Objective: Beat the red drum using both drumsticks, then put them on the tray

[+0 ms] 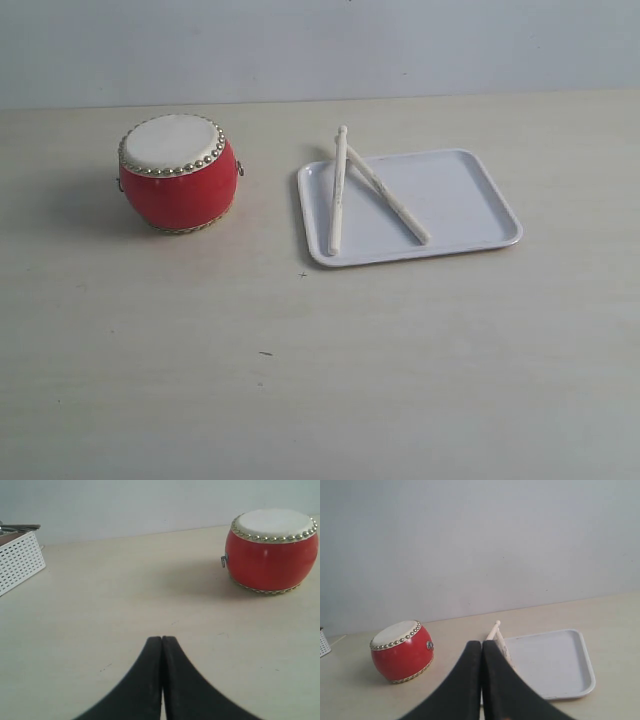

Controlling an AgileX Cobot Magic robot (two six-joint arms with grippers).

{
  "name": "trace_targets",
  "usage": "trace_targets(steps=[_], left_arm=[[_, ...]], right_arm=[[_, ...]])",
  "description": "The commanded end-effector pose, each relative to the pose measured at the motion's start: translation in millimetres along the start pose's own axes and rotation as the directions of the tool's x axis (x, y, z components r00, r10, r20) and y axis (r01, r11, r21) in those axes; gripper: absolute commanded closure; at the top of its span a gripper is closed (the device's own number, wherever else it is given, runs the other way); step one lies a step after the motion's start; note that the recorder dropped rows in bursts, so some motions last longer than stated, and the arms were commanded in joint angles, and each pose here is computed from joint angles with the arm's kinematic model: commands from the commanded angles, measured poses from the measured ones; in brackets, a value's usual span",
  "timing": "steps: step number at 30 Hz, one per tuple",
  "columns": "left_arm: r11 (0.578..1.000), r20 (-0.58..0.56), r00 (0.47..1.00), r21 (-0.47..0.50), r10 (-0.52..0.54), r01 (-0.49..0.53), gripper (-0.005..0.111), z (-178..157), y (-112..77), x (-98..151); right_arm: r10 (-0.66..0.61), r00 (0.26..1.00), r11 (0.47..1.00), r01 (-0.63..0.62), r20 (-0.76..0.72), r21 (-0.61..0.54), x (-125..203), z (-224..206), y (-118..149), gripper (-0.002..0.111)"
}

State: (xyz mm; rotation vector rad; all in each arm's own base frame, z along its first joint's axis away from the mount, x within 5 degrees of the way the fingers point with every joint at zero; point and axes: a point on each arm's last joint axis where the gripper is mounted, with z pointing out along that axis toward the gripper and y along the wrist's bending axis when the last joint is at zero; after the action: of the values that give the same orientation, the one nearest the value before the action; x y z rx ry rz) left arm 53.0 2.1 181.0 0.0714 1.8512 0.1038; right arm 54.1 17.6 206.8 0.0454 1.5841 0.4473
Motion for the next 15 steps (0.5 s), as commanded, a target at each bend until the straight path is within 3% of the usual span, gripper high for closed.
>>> trace_targets(steps=[1,8,15], left_arm=[[1.000,0.010,1.000,-0.004,0.009,-0.009,0.107,0.1,0.2,0.1],[1.000,0.004,1.000,-0.008,0.022,-0.021,0.107,0.1,0.6,0.6],[0.979,0.014,0.979,-0.004,-0.202,0.202,0.107,0.1,0.5,-0.2]], right_arm=[[-0.010,1.000,1.000,0.010,-0.006,-0.003,1.7,-0.1,-0.1,0.108],[-0.010,1.000,1.000,0.010,-0.006,-0.003,1.7,-0.1,-0.1,0.108],[-0.010,1.000,1.000,0.010,-0.006,-0.003,1.7,-0.1,-0.1,0.108]])
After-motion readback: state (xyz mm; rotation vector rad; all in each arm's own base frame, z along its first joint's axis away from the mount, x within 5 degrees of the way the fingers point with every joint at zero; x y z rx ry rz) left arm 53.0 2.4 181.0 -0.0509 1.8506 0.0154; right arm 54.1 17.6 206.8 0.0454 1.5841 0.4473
